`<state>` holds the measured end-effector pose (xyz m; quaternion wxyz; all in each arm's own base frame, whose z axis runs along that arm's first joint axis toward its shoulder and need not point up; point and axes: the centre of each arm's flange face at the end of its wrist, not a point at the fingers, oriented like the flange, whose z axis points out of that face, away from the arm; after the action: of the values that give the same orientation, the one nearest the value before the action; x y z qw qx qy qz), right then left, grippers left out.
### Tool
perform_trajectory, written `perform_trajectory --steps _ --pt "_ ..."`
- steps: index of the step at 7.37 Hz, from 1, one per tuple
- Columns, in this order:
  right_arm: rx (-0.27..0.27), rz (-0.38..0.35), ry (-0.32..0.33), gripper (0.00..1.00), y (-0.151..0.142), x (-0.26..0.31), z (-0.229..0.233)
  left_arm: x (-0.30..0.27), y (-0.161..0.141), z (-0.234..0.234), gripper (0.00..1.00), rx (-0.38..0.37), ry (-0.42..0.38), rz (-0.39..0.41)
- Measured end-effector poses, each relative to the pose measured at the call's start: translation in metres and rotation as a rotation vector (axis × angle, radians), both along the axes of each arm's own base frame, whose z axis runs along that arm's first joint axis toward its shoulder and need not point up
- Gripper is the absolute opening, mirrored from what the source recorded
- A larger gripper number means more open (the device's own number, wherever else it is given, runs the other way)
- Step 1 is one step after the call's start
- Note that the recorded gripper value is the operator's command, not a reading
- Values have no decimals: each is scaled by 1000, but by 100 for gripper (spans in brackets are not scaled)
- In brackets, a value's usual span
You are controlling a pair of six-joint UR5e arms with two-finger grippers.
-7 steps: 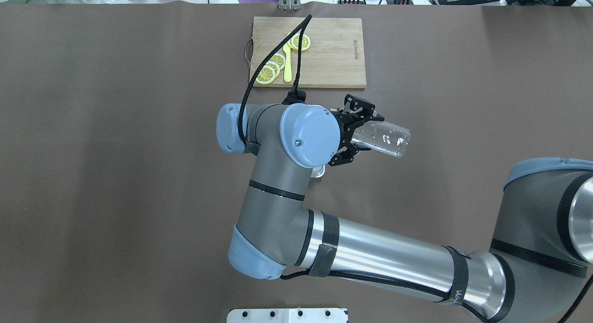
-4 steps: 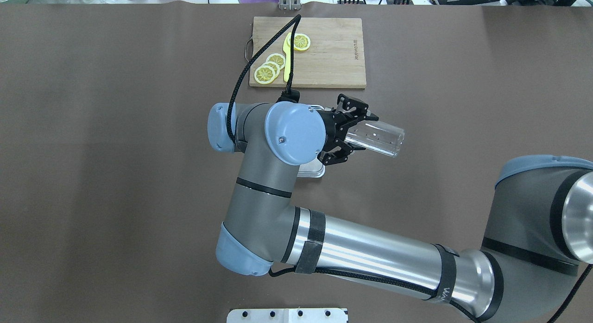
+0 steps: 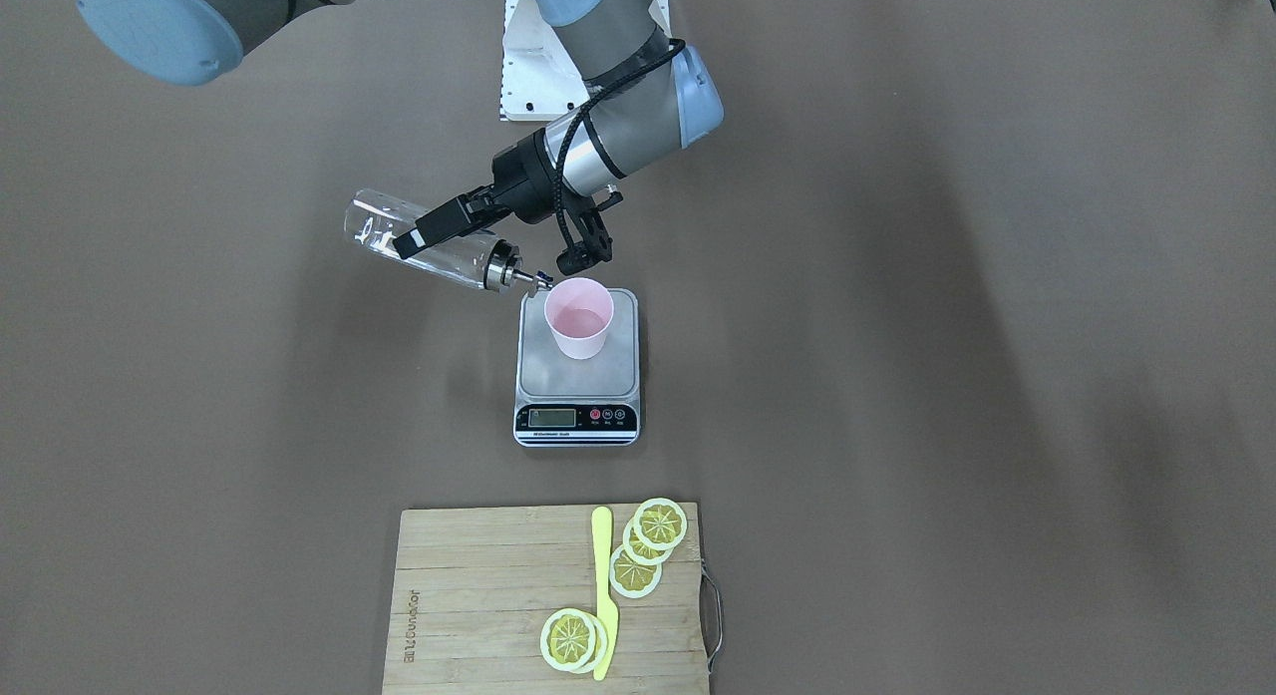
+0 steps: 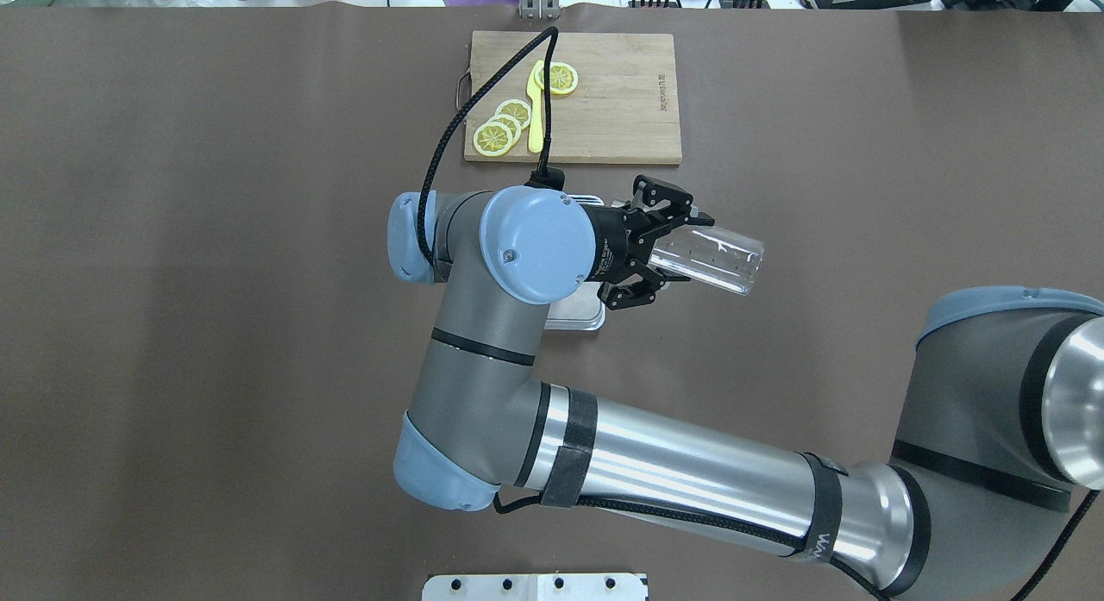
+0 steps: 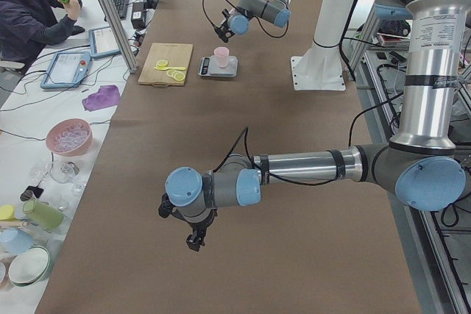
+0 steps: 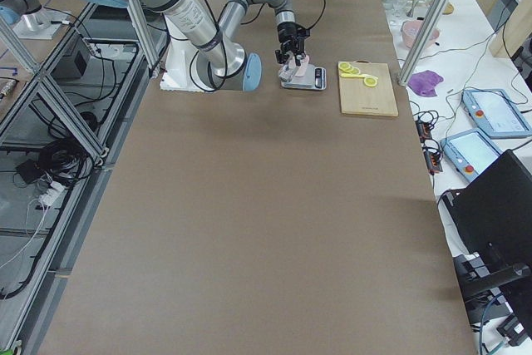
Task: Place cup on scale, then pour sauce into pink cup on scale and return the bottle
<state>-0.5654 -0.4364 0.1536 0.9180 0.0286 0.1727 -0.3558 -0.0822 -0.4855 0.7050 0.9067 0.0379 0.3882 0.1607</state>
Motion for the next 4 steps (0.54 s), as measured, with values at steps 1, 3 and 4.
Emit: perform_trajectory --steps 1,3,4 --pt "-5 2 8 0 1 1 0 0 0 0 98 0 0 0" --pt "-9 13 20 0 1 3 0 0 1 1 98 0 0 0" --pt "-9 17 22 0 2 3 0 0 1 1 98 0 0 0"
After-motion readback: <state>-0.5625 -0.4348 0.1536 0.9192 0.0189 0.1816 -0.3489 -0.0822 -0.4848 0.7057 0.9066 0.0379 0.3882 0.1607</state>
